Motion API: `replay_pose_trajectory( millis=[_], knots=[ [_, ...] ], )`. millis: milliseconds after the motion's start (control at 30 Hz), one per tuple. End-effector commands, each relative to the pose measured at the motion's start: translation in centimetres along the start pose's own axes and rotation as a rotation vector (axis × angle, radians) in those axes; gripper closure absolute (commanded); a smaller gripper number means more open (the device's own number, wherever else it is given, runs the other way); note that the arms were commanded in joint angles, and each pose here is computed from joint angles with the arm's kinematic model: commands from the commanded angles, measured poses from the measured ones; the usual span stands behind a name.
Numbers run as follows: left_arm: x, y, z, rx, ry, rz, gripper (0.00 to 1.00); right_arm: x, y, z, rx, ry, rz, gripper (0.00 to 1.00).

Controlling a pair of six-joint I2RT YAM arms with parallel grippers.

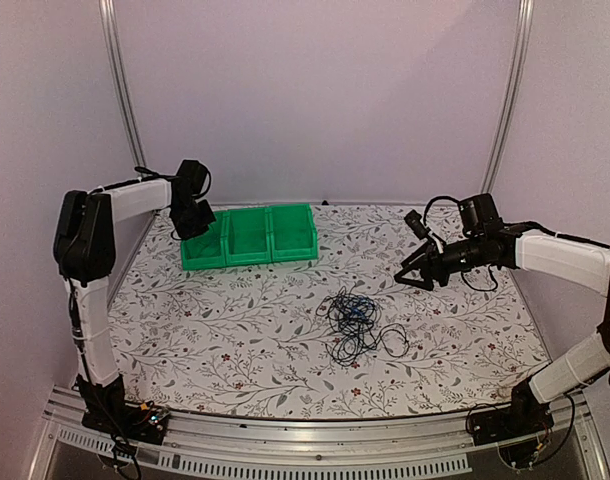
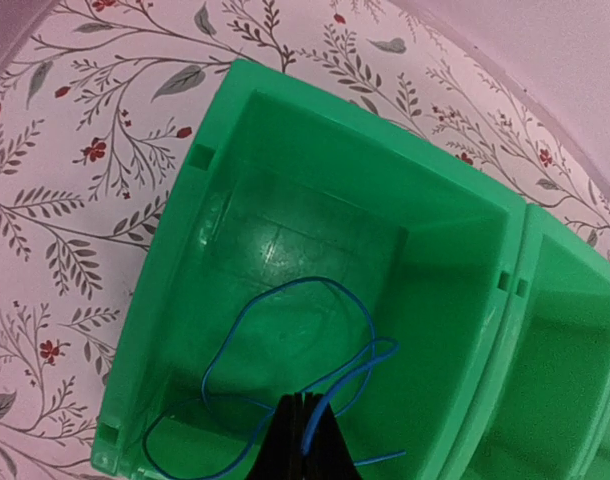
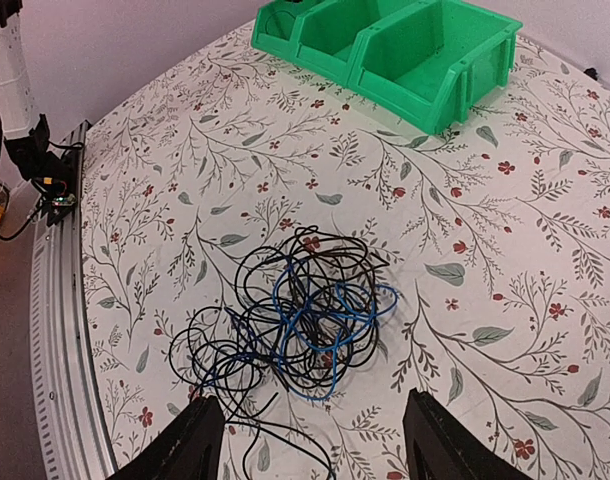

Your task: Untangle the cables

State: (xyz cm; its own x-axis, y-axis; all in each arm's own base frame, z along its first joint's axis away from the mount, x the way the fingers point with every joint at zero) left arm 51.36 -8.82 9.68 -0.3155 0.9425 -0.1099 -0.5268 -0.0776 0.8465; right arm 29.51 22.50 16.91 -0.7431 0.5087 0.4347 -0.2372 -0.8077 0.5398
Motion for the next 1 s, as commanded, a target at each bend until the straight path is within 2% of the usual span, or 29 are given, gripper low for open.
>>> replay_pose_trajectory(
  millis=[0,100,167,233,467,633,733,800,900,967],
  knots=[
    [0.6,-0.2,0.9,-0.024,-0.05,0.067,1.0,-0.2,-0.1,0.1,-0.005,-0.003,0.004,0.34],
    [-0.6,-1.3,0.7,0.003,-0.113,0.026,0.99,-0.3,-0.2,0.0,0.0,-0.006,0.002,0.34],
    [-1.2,-1.3,0.7,0.012,-0.133,0.004,0.85,-0.3,-0.2,0.0,0.004,-0.003,-0.001,0.34],
    [-1.7,-0.5,1.1,-0.005,-0.129,0.0,0.75,-0.4,-0.1,0.1,0.013,0.008,-0.012,0.34],
    [-2.0,4.7,3.5,-0.076,-0.141,-0.018,0.63,0.0,1.0,0.4,0.044,0.11,-0.043,0.37],
    [-3.3,10.8,4.8,-0.169,-0.185,-0.075,0.58,0.6,1.6,0.1,0.07,0.166,-0.035,0.4],
    [-6.7,14.5,4.3,-0.25,-0.292,-0.191,0.57,0.9,1.7,0.0,0.086,0.18,-0.018,0.42],
    [-10.5,17.0,3.1,-0.316,-0.398,-0.324,0.57,1.0,1.5,-0.2,0.1,0.183,0.009,0.45],
    [-15.9,20.0,-0.9,-0.342,-0.56,-0.55,0.58,0.8,0.7,-0.2,0.11,0.169,0.041,0.5],
    [-19.4,21.6,-5.0,-0.305,-0.646,-0.727,0.6,0.3,-0.1,-0.1,0.123,0.13,0.056,0.55]
  ],
)
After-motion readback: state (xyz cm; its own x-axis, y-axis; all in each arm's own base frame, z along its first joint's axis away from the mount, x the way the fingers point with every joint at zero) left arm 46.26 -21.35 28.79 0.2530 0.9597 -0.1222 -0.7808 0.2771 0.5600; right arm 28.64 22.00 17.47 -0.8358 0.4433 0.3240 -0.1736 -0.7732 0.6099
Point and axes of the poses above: each gripper's point midway between its finger pads, its own y axis back along the fingers, its own x axis along the line the jaws close on, z = x × y, the point moved 1 cm from there along y, back along the fingers, and after that the axes turned 12 degrees about -y, right-handed, at the moved point
